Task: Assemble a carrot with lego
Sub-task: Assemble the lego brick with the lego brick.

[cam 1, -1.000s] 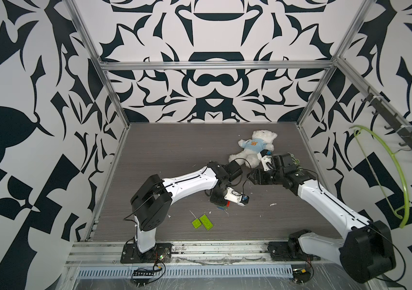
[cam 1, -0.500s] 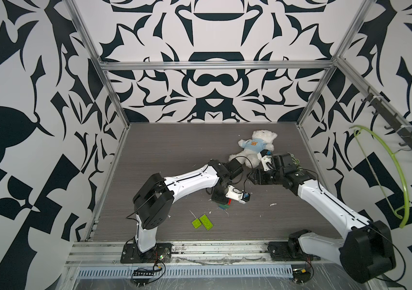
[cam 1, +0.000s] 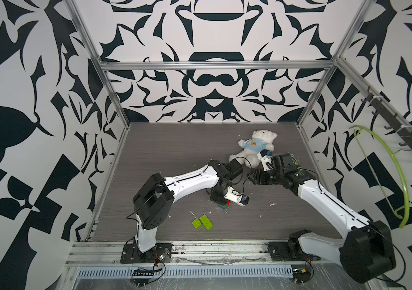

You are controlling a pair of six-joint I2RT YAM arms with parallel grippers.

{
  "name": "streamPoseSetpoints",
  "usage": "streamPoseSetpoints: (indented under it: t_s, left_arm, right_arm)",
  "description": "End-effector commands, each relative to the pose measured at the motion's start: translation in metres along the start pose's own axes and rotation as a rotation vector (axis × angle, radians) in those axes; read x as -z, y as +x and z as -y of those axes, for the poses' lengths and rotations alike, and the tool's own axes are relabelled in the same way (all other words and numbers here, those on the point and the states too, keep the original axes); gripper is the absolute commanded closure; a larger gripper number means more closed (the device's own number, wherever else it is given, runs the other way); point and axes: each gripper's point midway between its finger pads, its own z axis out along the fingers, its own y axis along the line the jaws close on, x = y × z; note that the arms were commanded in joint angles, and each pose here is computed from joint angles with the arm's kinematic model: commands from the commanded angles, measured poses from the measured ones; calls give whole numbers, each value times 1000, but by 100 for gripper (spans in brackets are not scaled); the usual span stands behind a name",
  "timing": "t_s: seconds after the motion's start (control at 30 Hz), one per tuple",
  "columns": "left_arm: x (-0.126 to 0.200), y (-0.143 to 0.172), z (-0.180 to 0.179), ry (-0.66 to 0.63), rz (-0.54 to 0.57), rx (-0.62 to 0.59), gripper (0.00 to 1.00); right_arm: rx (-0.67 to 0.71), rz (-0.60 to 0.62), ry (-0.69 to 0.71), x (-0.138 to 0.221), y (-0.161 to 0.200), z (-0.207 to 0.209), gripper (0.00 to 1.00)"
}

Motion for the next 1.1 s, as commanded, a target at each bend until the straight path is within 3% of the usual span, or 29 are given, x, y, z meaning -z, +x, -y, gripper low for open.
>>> streamPoseSetpoints:
  t_s: [0.0,0.7,1.07]
  left_arm:
    - [-12,6,7,45,-27,-55,82]
    - [-27,8,32,240,-41,-42,85]
    - [-24,10,29,202,-29,-55,88]
  right_arm:
    - [7,19,-13,1,-6,-2,39]
    - [4,17,-21,0,-5,-3,39]
    - [3,14,-18,-3,-4,-1,39]
